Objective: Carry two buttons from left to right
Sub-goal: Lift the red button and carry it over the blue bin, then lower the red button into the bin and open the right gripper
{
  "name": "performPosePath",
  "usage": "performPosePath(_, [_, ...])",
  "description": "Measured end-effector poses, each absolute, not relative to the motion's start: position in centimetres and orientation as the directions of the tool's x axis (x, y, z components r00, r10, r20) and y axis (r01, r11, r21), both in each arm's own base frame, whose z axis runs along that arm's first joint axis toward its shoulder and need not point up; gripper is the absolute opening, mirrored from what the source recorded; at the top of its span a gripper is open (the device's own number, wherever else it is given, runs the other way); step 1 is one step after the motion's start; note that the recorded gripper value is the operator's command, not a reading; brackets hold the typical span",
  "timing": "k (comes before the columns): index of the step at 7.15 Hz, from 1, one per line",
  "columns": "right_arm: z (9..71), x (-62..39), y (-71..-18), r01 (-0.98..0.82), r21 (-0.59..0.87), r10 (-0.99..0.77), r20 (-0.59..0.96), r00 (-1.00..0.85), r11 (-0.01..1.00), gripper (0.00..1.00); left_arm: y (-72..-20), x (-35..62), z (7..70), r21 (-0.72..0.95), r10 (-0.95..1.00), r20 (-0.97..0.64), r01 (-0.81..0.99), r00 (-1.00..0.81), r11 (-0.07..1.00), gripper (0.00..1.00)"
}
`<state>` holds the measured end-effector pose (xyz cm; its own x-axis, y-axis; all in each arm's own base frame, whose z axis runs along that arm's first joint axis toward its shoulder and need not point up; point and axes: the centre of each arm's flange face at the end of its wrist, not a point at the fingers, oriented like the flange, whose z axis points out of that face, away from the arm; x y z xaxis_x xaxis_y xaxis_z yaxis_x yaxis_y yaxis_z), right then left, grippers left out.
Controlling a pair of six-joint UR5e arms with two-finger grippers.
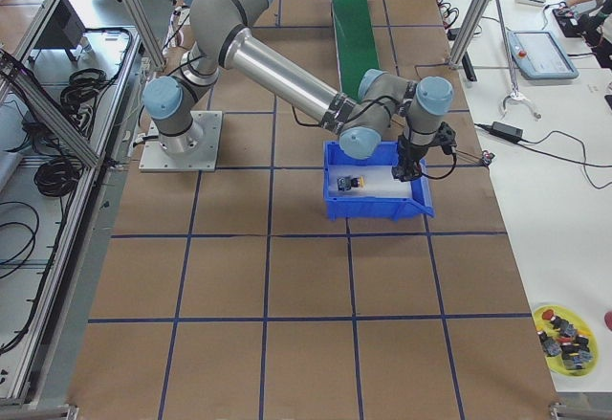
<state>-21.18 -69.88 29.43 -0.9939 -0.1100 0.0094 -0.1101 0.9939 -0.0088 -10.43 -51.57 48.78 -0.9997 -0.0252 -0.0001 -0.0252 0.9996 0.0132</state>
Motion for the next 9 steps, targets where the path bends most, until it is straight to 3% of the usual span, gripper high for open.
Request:
performPosePath(5, [24.3, -20.9, -69.6, -0.102, 0.047, -0.102, -0.012, -0.995, 0.994, 0.07, -51.6, -10.4, 48.8, 0.013, -0.025, 0.000, -0.025, -1.000, 1.000, 1.00])
performPosePath(6, [23.7, -21.0, -69.6, -0.102, 0.054, -0.101, -0.015, -0.995, 0.993, 0.20, -51.6, -10.4, 48.8, 0.013, -0.025, 0.000, -0.025, -1.000, 1.000, 1.00])
performPosePath(7, [23.2, -21.0, -69.7, -0.101, 0.060, -0.100, -0.018, -0.995, 0.993, 0.63, -51.6, -10.4, 48.8, 0.013, -0.025, 0.000, -0.025, -1.000, 1.000, 1.00])
performPosePath(8, [23.0, -21.0, -69.8, -0.100, 0.058, -0.099, -0.022, -0.995, 0.993, 0.90, -51.6, -10.4, 48.8, 0.013, -0.025, 0.000, -0.025, -1.000, 1.000, 1.00])
performPosePath(9, [23.2, -21.0, -70.0, -0.100, 0.049, -0.099, -0.026, -0.995, 0.994, 0.96, -51.6, -10.4, 48.8, 0.013, -0.025, 0.000, -0.025, -1.000, 1.000, 1.00])
